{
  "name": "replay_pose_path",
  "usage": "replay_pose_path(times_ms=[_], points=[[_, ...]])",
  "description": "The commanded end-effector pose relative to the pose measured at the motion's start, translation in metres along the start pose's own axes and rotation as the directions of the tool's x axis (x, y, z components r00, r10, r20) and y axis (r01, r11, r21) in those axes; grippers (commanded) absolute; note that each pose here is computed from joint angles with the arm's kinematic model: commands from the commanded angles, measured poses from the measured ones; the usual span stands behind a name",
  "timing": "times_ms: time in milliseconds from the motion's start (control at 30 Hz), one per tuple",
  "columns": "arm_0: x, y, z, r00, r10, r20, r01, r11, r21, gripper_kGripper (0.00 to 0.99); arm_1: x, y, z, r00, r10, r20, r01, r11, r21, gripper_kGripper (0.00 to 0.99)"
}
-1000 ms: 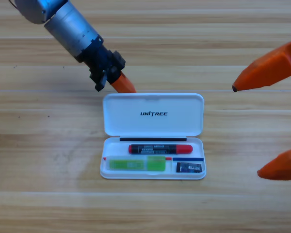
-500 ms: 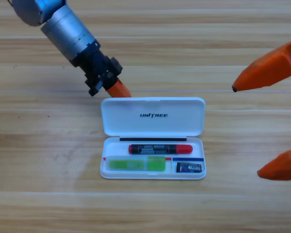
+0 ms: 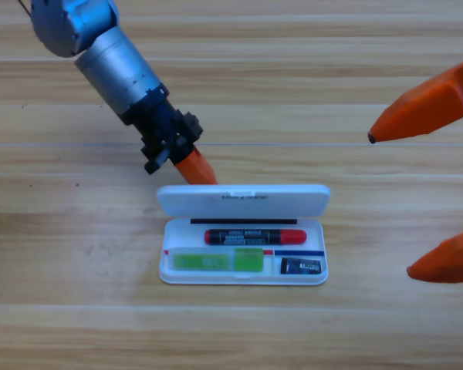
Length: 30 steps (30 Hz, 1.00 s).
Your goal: Clean up eraser and pencils
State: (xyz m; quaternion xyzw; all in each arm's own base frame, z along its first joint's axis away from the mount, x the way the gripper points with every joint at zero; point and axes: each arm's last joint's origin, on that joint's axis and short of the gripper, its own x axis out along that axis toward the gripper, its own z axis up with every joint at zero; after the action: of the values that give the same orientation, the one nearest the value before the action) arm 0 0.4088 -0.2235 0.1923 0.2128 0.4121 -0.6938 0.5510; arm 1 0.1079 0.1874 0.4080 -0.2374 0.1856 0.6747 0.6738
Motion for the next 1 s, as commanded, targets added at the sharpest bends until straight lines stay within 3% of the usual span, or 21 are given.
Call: replay_pose_path(times_ms=[33, 1000], points=[[0.030, -0.012, 0.008, 0.997, -0.068, -0.048, 0.069, 0.997, 0.020, 0.000, -0.004, 0.001, -0.008, 1.000, -0.005, 0.006, 0.005, 1.000, 0.027, 0.973], [0.063, -0.050, 0.010, 0.989, -0.090, -0.116, 0.095, 0.995, 0.041, 0.000, -0.001, -0.001, -0.009, 1.000, 0.005, 0.001, -0.005, 0.999, 0.041, 0.973]])
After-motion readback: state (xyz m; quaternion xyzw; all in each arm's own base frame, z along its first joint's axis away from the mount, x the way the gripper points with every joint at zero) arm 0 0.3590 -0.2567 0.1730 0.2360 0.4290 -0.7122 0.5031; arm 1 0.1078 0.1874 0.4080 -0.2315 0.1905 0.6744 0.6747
